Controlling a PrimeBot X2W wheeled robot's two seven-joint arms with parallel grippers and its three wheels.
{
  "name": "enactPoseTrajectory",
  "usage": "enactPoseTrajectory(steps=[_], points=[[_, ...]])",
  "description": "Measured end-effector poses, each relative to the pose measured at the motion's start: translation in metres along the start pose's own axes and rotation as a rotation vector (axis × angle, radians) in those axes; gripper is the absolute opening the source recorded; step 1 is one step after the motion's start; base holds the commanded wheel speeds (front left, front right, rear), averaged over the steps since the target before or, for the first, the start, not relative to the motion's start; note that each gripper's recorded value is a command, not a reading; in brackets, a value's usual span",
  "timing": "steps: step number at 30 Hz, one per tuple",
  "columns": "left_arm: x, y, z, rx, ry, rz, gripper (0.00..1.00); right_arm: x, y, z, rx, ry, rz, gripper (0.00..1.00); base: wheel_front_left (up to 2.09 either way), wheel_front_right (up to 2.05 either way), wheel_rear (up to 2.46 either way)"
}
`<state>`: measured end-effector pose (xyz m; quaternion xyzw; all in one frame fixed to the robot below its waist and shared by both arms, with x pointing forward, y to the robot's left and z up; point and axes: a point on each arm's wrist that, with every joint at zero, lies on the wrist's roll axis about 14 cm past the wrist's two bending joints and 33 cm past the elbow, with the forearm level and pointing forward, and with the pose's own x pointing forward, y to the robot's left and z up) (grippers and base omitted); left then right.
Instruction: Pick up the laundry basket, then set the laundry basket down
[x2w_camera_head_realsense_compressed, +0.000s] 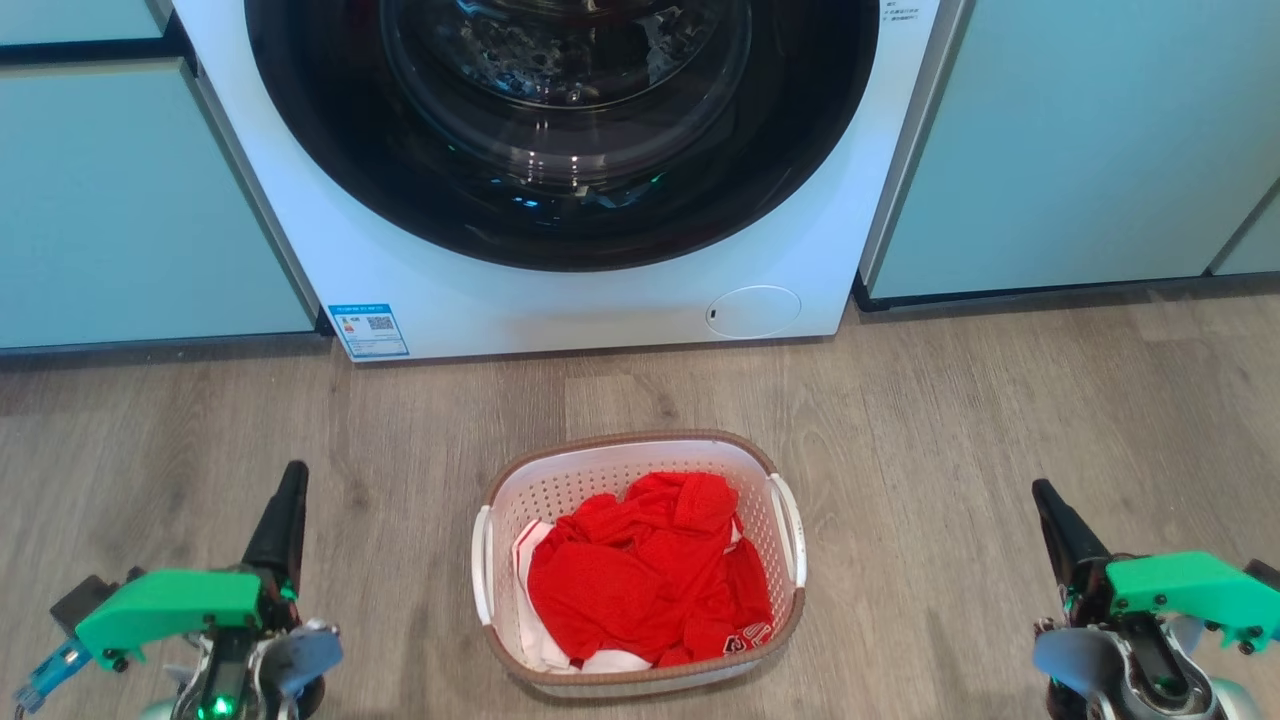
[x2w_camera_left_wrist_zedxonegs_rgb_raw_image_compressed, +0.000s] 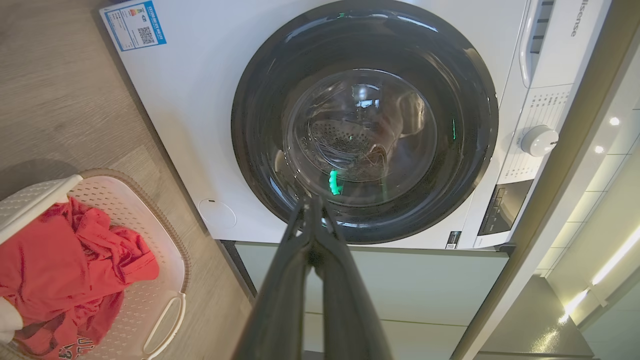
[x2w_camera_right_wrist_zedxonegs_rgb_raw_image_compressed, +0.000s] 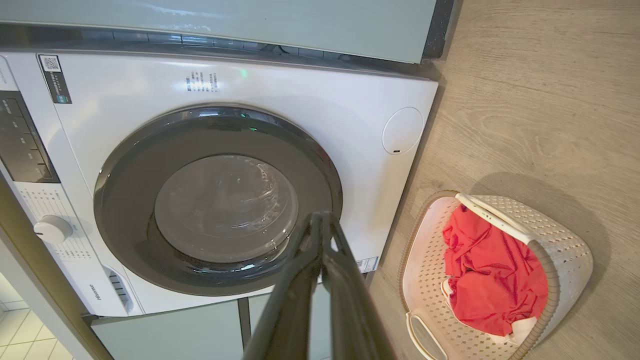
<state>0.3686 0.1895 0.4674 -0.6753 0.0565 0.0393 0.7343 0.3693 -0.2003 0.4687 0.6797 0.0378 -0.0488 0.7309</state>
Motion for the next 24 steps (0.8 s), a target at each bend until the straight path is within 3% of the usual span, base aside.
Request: enactPoseTrajectory(steps=[8, 24], points=[[0.0033, -0.0084, 0.0007, -0.083, 0.004, -0.038, 0.0, 0.0028, 0.0057, 0.0045, 0.086, -0.007, 0.02, 0.0, 0.0, 0.0, 0.0], [0.0035, -0.0088, 0.0004, -0.085, 0.004, -0.039, 0.0, 0.004, 0.009, 0.0053, 0.086, -0.007, 0.03, 0.0, 0.0, 0.0, 0.0]])
